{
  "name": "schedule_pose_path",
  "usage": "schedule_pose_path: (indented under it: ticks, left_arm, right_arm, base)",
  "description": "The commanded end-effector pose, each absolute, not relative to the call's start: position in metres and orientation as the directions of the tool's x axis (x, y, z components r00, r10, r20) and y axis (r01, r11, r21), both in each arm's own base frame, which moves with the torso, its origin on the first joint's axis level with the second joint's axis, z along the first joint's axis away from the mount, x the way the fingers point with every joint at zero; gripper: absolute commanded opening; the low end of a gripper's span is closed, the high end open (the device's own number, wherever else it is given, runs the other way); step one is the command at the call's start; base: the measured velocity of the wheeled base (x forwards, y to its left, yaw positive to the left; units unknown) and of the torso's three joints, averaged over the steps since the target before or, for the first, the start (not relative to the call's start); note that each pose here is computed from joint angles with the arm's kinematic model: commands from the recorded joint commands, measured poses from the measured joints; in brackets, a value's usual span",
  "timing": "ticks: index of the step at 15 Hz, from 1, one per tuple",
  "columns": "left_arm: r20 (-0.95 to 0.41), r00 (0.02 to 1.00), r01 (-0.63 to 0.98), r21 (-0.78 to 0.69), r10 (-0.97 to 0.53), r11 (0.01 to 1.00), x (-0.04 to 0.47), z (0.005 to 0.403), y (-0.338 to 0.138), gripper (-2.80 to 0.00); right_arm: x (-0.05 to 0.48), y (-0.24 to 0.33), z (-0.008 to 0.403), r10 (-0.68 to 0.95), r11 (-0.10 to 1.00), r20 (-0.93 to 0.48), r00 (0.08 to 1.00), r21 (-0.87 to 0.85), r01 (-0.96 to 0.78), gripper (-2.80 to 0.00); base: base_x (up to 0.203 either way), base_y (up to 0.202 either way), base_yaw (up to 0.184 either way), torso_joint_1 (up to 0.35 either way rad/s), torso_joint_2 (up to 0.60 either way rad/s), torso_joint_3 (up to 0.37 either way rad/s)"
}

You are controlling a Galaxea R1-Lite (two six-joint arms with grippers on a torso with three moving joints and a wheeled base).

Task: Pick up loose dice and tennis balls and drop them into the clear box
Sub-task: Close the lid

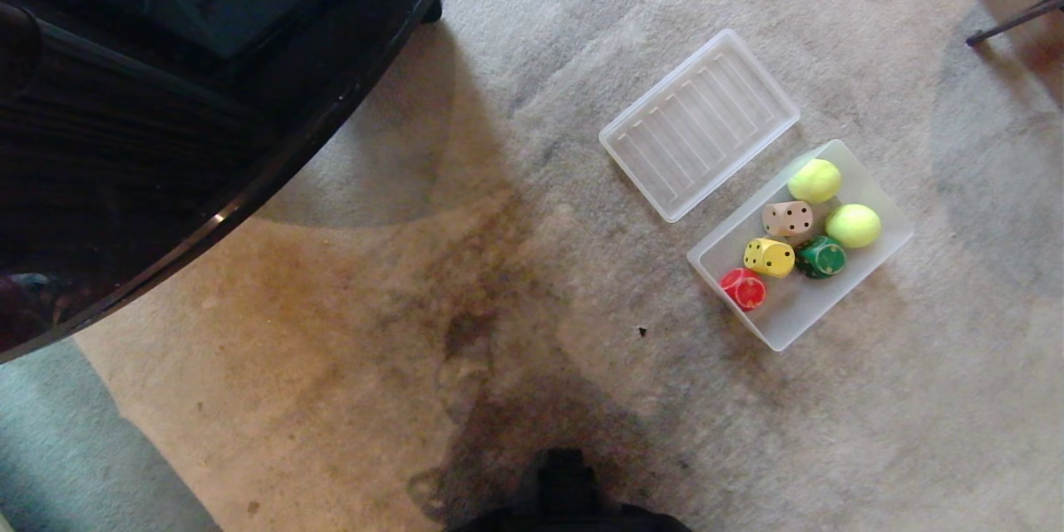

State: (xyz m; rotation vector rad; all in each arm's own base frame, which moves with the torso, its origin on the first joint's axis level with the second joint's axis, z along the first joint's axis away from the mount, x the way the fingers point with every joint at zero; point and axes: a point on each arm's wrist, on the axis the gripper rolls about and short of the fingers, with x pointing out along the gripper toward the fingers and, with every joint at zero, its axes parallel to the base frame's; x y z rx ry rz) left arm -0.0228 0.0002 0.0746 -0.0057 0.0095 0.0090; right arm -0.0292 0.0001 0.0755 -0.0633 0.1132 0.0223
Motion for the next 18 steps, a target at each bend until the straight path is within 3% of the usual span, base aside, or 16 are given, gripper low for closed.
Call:
schedule_pose_path:
  ticks: [1, 18]
  left_arm:
    - [-0.009, 1.0, -0.009, -0.006, 0.009, 1.0, -0.0228, 0.0745, 0.0002, -2.8]
    - [-0.009, 1.0, -0.009, -0.008, 0.009, 1.0, -0.0228, 0.0745, 0.0002, -2.8]
  right_arm:
    - [-0.0292, 0.0001, 0.0754, 0.018, 0.998, -0.115, 0.993, -0.063, -0.026, -2.8]
    - [-0.0293, 0.0001, 0.0752, 0.017, 0.998, -0.116, 0.993, -0.061, -0.024, -2.8]
  base:
    - [0.0, 0.0, 0.0, 0.0, 0.0, 0.0]
    - [0.0, 0.0, 0.0, 0.002, 0.0, -0.059]
